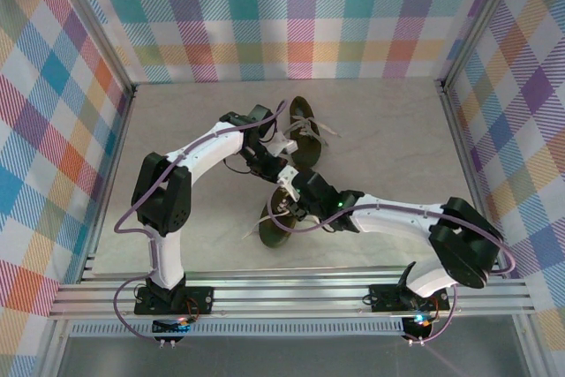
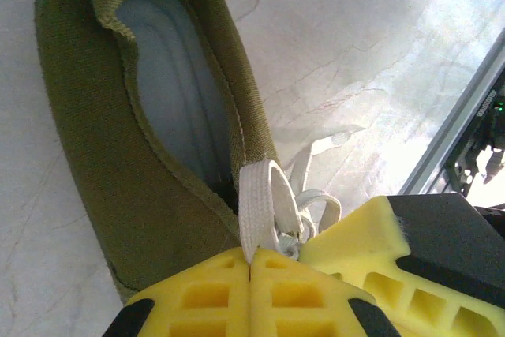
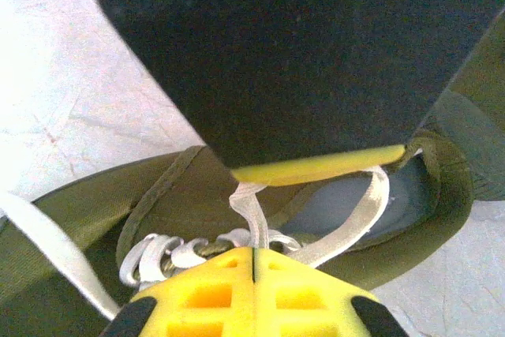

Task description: Tie the shoes

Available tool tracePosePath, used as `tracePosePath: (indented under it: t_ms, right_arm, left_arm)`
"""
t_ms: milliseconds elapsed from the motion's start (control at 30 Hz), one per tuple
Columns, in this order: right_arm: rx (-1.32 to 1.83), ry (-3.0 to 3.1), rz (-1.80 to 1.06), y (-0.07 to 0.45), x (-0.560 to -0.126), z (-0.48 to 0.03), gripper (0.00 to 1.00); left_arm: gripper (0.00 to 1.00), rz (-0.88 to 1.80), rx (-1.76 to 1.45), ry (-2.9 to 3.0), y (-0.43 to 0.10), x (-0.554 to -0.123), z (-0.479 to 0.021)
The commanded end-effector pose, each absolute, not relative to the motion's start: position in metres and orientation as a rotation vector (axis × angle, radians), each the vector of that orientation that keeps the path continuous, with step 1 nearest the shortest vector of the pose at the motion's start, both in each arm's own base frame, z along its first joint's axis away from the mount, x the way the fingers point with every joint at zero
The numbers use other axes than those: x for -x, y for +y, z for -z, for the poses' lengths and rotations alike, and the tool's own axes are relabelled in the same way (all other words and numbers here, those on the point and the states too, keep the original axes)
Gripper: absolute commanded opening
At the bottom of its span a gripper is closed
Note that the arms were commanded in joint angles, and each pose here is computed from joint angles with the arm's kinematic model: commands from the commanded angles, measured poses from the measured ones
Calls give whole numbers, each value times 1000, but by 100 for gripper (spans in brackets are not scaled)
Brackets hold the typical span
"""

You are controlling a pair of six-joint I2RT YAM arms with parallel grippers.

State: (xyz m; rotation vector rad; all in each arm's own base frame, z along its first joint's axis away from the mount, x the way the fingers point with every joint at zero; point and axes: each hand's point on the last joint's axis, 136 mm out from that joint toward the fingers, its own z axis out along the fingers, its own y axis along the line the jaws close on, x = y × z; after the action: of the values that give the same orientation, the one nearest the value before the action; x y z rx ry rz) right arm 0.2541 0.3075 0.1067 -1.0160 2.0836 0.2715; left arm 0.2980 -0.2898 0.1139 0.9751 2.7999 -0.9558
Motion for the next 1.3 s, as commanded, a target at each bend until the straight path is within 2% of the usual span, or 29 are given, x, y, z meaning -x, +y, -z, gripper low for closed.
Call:
tracePosePath:
  t_ms: [0, 600, 900, 1133, 1267]
  right_arm:
    - [1020, 2049, -357, 310, -243, -119, 4]
    - [1035, 2081, -467, 299, -221, -104, 0]
    - [834, 2128, -632, 290, -230, -123, 1]
    - [934, 2163, -714, 293, -219, -110, 3]
    - [933, 2197, -659, 290, -224, -105, 12]
  left_arm:
    - [0, 1010, -998, 2787, -294, -292, -125]
    - [0, 1010, -985, 2791, -290, -293, -124]
    - [0, 1023, -985, 2794, -290, -291, -123]
    - [0, 1013, -988, 2795, -289, -291, -123]
    - [0, 1024, -988, 2789, -290, -291, -124]
